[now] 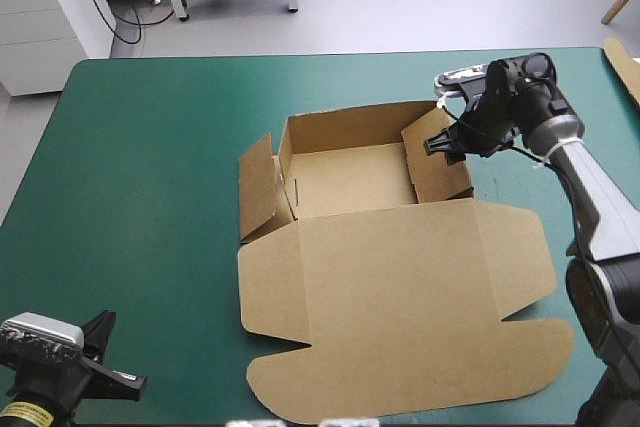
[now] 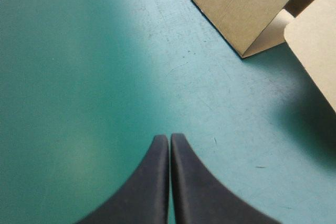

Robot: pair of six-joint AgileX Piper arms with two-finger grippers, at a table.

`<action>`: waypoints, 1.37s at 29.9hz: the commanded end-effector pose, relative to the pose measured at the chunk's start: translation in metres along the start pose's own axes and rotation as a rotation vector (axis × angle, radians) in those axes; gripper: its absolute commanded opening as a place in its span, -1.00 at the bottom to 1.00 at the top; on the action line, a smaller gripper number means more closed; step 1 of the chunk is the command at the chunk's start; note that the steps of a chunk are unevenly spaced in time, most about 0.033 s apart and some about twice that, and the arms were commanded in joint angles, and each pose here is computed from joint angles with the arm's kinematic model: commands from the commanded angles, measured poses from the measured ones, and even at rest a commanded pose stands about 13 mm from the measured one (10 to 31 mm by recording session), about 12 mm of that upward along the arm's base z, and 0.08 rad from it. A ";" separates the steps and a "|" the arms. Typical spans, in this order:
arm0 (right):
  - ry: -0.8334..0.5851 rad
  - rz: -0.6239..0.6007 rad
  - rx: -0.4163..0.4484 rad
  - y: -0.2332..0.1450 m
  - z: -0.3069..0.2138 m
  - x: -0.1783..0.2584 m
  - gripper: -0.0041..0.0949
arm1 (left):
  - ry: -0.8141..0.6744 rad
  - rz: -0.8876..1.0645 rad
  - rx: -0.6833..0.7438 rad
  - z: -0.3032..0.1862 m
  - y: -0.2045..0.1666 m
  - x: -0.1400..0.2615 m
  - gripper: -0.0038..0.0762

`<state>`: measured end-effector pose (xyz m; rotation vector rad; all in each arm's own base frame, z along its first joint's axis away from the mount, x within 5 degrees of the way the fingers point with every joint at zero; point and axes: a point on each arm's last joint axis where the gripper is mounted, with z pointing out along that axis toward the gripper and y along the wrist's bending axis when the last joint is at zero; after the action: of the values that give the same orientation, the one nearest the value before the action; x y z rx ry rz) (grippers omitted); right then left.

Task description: Fold the box

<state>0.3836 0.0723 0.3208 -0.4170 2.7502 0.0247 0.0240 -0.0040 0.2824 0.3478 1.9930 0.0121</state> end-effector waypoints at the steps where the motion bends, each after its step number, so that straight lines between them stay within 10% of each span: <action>1: -0.028 0.017 -0.007 -0.001 0.005 -0.007 0.17 | -0.082 -0.025 -0.005 -0.003 0.001 -0.013 -0.92; 8: 0.046 0.038 -0.030 0.000 0.038 -0.009 0.07 | -0.082 -0.024 -0.004 -0.003 0.001 -0.013 -0.92; 13: 0.023 0.035 -0.008 -0.002 0.031 -0.012 -0.94 | -0.082 -0.024 -0.004 -0.003 0.001 -0.013 -0.92; 41: -0.633 0.028 0.126 0.004 -0.239 0.078 -0.96 | -0.085 -0.028 0.001 -0.003 0.001 -0.013 -0.71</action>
<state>0.2495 0.0419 0.4908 -0.3002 2.2616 -0.0171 0.0240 -0.0044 0.2826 0.3435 1.9918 0.0033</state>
